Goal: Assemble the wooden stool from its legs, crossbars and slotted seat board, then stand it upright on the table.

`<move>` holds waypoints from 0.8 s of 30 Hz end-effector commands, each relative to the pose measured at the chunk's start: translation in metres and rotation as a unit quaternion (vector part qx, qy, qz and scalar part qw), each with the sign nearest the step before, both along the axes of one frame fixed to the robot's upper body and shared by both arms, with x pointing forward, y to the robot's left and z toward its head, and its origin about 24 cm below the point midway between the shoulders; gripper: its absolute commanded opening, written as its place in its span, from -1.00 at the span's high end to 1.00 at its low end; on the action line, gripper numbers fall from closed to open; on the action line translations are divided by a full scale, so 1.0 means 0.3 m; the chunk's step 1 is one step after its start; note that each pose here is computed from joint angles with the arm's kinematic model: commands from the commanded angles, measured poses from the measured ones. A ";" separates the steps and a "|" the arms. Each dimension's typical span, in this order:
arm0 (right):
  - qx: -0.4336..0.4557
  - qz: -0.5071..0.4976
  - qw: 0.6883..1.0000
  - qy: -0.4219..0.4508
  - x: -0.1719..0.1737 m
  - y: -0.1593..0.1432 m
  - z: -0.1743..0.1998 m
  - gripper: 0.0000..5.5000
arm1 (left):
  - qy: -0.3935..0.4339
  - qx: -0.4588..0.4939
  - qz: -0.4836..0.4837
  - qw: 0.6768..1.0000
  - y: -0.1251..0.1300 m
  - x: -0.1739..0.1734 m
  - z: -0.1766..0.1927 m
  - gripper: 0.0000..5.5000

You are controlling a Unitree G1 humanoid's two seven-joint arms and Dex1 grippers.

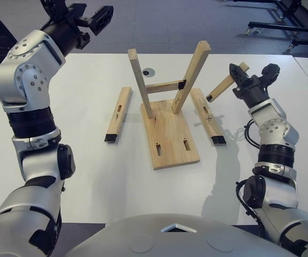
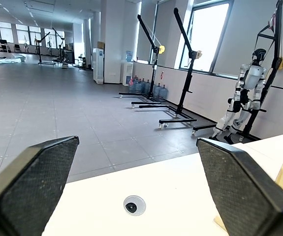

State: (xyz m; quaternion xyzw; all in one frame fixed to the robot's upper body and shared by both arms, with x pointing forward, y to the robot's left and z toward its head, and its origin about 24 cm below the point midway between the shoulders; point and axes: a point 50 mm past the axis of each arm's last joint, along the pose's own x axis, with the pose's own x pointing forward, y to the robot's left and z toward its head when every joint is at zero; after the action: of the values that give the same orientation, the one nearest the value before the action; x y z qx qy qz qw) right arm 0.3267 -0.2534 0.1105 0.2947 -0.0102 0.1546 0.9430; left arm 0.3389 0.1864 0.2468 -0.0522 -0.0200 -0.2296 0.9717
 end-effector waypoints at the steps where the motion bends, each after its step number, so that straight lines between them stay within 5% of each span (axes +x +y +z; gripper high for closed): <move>1: -0.005 -0.009 1.000 0.024 -0.026 -0.009 -0.045 0.86 | 0.008 0.001 -0.001 1.000 -0.003 -0.007 -0.017 -0.59; 24: -0.014 -0.035 0.998 0.046 -0.001 -0.001 -0.124 0.86 | 0.009 0.007 -0.006 1.000 -0.022 -0.007 -0.026 -0.59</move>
State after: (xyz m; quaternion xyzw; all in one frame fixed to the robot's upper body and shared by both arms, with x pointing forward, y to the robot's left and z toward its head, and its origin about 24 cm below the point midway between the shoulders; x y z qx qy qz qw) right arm 0.3257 -0.2528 0.0706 0.2934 0.0264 0.1092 0.9494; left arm 0.3384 0.1801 0.2401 -0.0509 -0.0100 -0.2361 0.9703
